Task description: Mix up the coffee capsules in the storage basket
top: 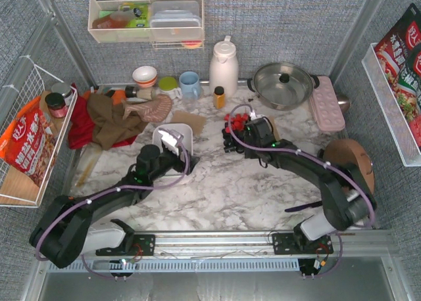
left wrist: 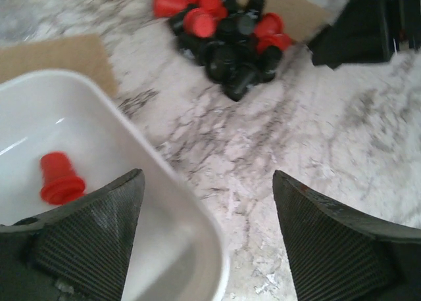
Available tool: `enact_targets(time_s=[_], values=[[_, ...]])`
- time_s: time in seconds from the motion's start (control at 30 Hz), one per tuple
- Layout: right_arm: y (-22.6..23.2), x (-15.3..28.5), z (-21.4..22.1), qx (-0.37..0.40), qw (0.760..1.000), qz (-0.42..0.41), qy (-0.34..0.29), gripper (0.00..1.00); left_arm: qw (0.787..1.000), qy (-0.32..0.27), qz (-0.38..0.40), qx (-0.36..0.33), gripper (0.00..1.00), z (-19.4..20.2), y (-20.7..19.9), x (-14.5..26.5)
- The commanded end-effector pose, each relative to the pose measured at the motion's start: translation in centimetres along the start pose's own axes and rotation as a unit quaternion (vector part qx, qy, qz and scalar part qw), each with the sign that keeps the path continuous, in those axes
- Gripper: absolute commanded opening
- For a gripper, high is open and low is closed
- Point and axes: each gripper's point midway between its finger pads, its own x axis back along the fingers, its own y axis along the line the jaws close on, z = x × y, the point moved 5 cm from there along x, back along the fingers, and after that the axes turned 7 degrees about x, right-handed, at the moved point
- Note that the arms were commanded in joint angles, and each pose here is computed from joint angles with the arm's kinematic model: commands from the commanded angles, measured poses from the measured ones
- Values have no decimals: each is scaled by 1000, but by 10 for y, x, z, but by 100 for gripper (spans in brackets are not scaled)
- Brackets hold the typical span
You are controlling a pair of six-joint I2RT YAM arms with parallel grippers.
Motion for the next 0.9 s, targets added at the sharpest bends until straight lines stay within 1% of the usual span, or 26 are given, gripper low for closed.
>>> enact_targets(time_s=[0.0,0.07,0.13,0.27,0.4,0.53,0.7,0.77,0.87], values=[[22,41,-5,11,997,-76,-21,20,981,-79,91,-151,91,-15,-31,4],[36,64,-11,10,993,-113,-41,20,959,-109,116,-236,99,-14,-45,5],[53,86,-17,1,986,-158,-61,21,941,-130,132,-283,99,-17,-56,3],[84,124,-30,-28,964,-241,-105,20,916,-175,158,-324,99,-31,-76,-3],[104,144,-34,-47,948,-293,-119,20,895,-215,185,-344,99,-40,-92,-5],[115,152,-36,-65,935,-327,-122,21,884,-231,206,-350,99,-40,-105,-5],[125,157,-37,-77,923,-357,-120,20,873,-232,242,-354,98,-36,-120,-4],[126,156,-36,-77,923,-359,-118,20,872,-232,249,-352,95,-36,-123,-4],[127,156,-34,-77,922,-360,-116,21,876,-230,244,-347,90,-35,-122,-5]])
